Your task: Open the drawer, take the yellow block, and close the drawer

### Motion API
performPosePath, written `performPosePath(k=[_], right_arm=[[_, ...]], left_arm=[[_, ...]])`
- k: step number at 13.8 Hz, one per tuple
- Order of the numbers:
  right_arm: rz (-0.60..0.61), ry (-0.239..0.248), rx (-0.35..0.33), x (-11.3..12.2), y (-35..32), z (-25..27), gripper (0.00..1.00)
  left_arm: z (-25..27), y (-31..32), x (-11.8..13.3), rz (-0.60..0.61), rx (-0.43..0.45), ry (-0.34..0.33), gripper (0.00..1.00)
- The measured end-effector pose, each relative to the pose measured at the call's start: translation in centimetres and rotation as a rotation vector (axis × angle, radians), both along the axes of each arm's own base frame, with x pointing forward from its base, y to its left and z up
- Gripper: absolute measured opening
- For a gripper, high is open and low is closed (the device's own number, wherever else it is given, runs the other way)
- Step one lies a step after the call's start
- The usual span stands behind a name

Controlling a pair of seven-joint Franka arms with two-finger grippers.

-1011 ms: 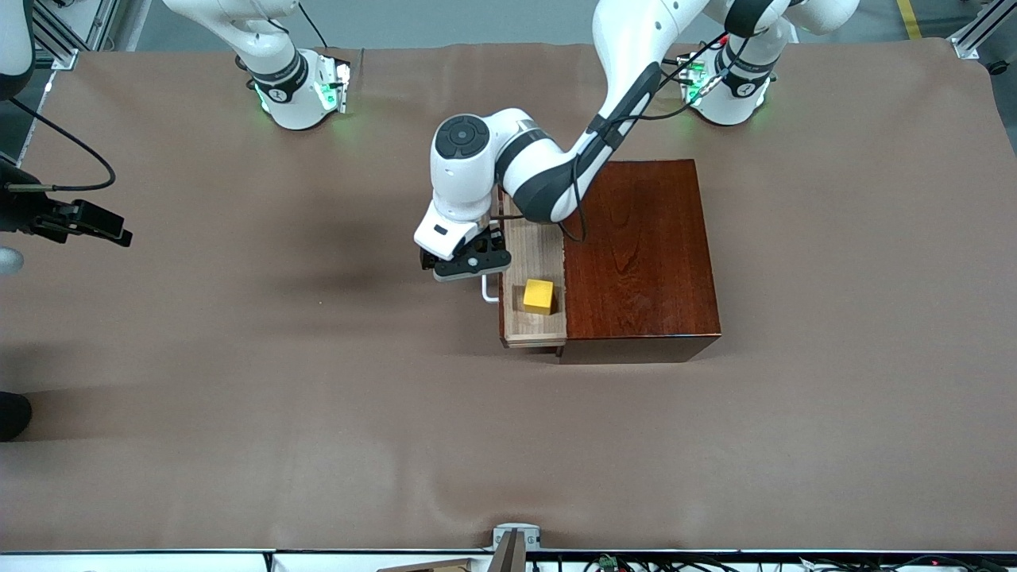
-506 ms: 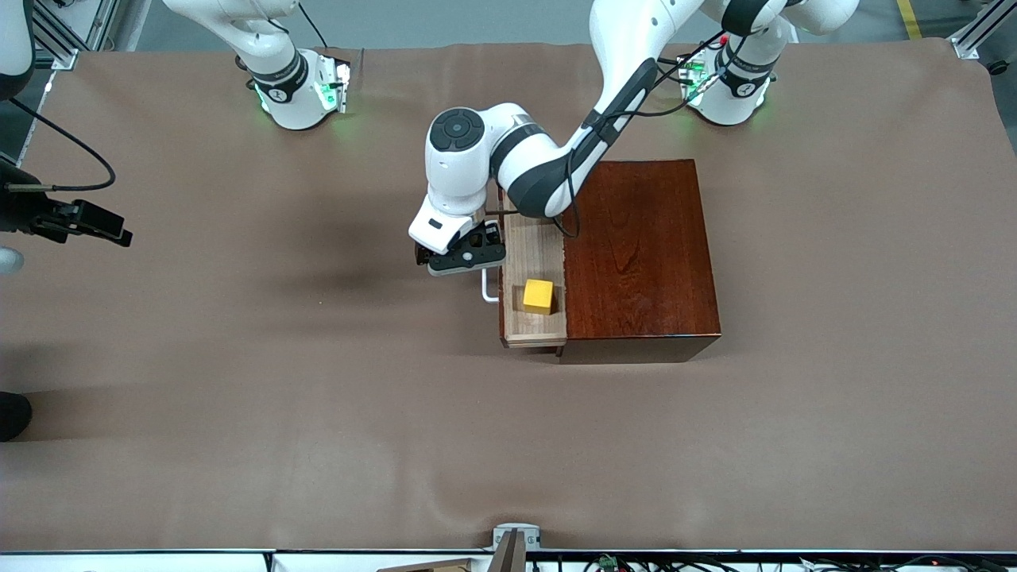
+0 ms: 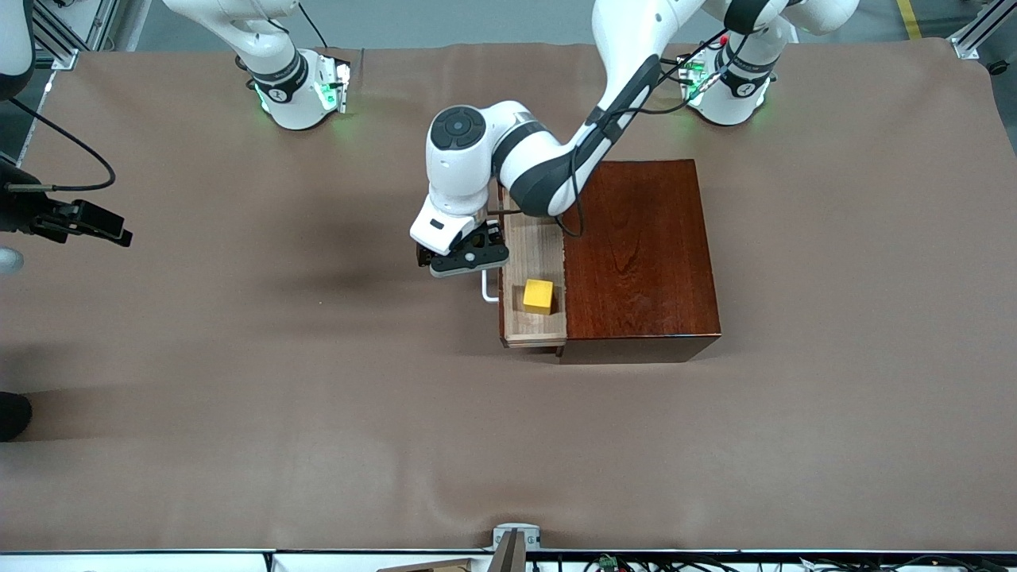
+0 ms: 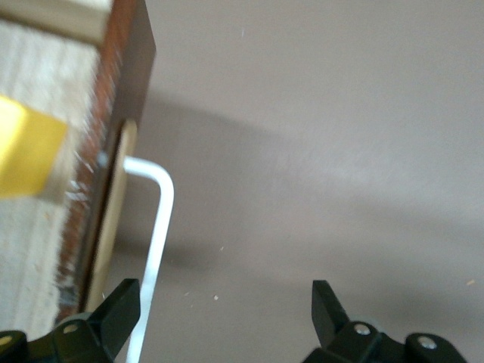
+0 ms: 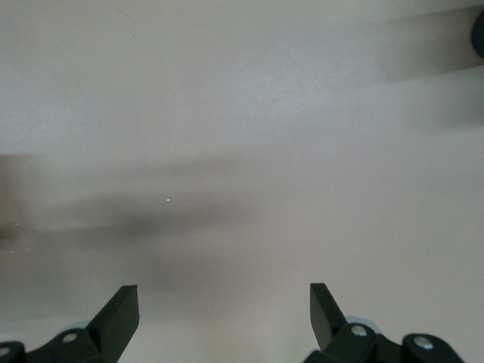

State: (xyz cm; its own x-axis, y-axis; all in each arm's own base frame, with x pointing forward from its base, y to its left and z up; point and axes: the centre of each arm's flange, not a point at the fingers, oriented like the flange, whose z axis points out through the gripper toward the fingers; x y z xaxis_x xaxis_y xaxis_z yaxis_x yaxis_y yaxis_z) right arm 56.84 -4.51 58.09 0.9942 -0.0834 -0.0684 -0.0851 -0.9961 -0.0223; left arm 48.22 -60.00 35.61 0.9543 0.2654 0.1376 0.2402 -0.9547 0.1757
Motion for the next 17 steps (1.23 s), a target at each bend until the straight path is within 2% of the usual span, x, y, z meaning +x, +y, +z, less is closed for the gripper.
performPosePath(k=[3, 5, 7, 10, 12, 14, 17], right_arm=[[0.000, 0.000, 0.000, 0.0, 0.0, 0.0, 1.00], [0.000, 0.000, 0.000, 0.0, 0.0, 0.0, 1.00], [0.002, -0.001, 0.000, 0.0, 0.1, 0.0, 1.00], [0.012, -0.023, 0.025, 0.3, 3.1, 0.9, 1.00], [-0.008, -0.030, 0.058, 0.3, 8.6, 1.6, 1.00], [-0.047, -0.008, 0.053, -0.1, 17.0, 0.7, 1.00], [-0.263, 0.028, 0.019, -0.7, 27.9, -1.8, 1.00]], left_arm=[[7.6, 4.4, 4.2, 0.088, -0.045, -0.078, 1.00], [11.2, 9.8, 8.0, 0.177, -0.041, -0.087, 1.00], [13.1, 14.9, 11.5, 0.254, -0.046, -0.100, 1.00], [14.3, 19.6, 14.4, 0.324, -0.047, -0.109, 1.00], [14.3, 21.7, 15.5, 0.337, -0.028, -0.102, 1.00], [14.4, 24.2, 16.5, 0.323, 0.005, -0.087, 1.00], [15.3, 28.7, 17.8, 0.297, 0.054, -0.064, 1.00]])
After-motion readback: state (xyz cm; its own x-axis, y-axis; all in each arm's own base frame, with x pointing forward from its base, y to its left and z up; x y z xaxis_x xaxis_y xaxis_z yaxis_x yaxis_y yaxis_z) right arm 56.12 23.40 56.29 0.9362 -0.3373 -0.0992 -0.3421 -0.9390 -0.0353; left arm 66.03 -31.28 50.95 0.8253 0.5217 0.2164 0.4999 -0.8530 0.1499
